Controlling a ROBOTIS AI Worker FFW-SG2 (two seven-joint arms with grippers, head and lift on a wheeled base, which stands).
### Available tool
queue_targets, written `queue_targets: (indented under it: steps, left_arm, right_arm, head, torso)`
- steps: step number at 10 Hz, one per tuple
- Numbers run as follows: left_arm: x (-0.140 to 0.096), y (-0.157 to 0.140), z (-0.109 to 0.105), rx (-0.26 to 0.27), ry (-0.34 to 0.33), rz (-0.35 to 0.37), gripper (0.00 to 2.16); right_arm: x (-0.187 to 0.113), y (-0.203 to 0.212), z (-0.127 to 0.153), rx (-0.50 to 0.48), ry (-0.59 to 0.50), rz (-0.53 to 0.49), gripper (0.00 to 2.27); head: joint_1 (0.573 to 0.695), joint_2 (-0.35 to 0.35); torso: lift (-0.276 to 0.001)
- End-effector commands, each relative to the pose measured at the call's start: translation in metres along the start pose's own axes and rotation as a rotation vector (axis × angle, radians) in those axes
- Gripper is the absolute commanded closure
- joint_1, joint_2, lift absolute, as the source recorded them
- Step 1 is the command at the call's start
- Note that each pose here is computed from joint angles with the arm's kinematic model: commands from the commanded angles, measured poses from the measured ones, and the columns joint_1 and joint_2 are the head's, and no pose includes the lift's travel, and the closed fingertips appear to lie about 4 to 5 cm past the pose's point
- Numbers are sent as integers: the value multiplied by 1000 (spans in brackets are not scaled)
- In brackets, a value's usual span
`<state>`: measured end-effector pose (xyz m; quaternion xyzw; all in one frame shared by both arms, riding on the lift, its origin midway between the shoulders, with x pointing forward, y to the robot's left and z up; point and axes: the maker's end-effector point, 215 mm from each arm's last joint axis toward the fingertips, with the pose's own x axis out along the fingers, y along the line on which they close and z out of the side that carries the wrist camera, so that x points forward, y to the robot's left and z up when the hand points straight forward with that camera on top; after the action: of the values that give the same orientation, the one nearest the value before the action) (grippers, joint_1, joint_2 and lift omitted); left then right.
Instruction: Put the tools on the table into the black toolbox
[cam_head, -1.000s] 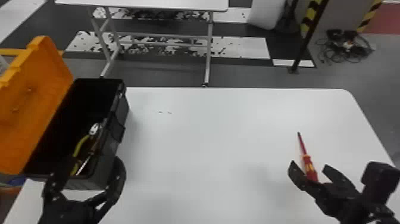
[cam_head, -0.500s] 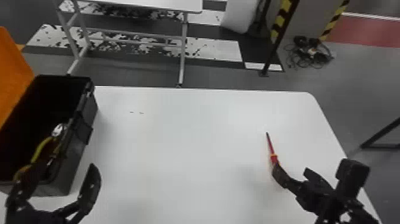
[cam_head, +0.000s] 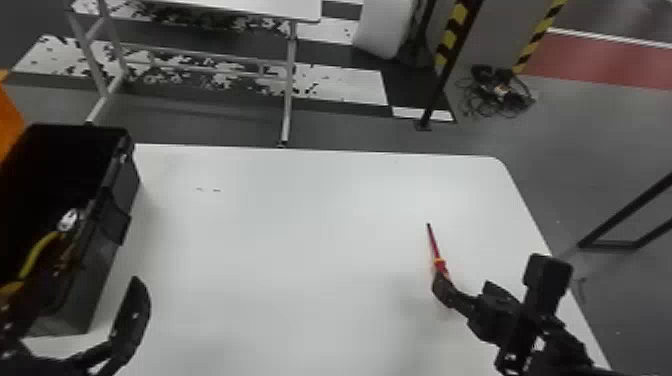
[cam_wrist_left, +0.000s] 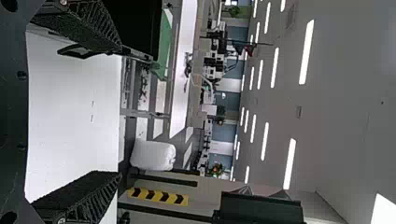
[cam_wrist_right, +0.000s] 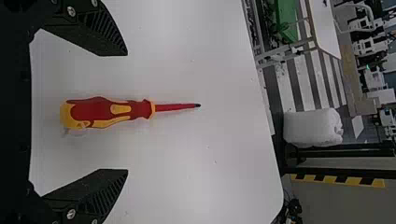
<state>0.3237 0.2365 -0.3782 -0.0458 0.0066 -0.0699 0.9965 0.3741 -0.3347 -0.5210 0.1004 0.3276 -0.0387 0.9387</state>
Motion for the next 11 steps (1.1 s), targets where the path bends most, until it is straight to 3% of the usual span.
queue_targets:
  steps: [1, 10, 11]
  left_arm:
    - [0, 0, -1, -1, 2, -2, 36]
    - [0, 1, -5, 0, 16, -5, 36]
    - [0, 2, -5, -1, 16, -4, 36]
  right_arm:
    - [10, 9, 0, 0, 20, 5, 124]
    - [47, 4, -15, -3, 112, -42, 130]
    - [48, 4, -15, -1, 115, -42, 211]
  head:
    - [695, -167]
    - [695, -146]
    - [695, -144]
  torso:
    - [-75]
    - [-75]
    - [-75]
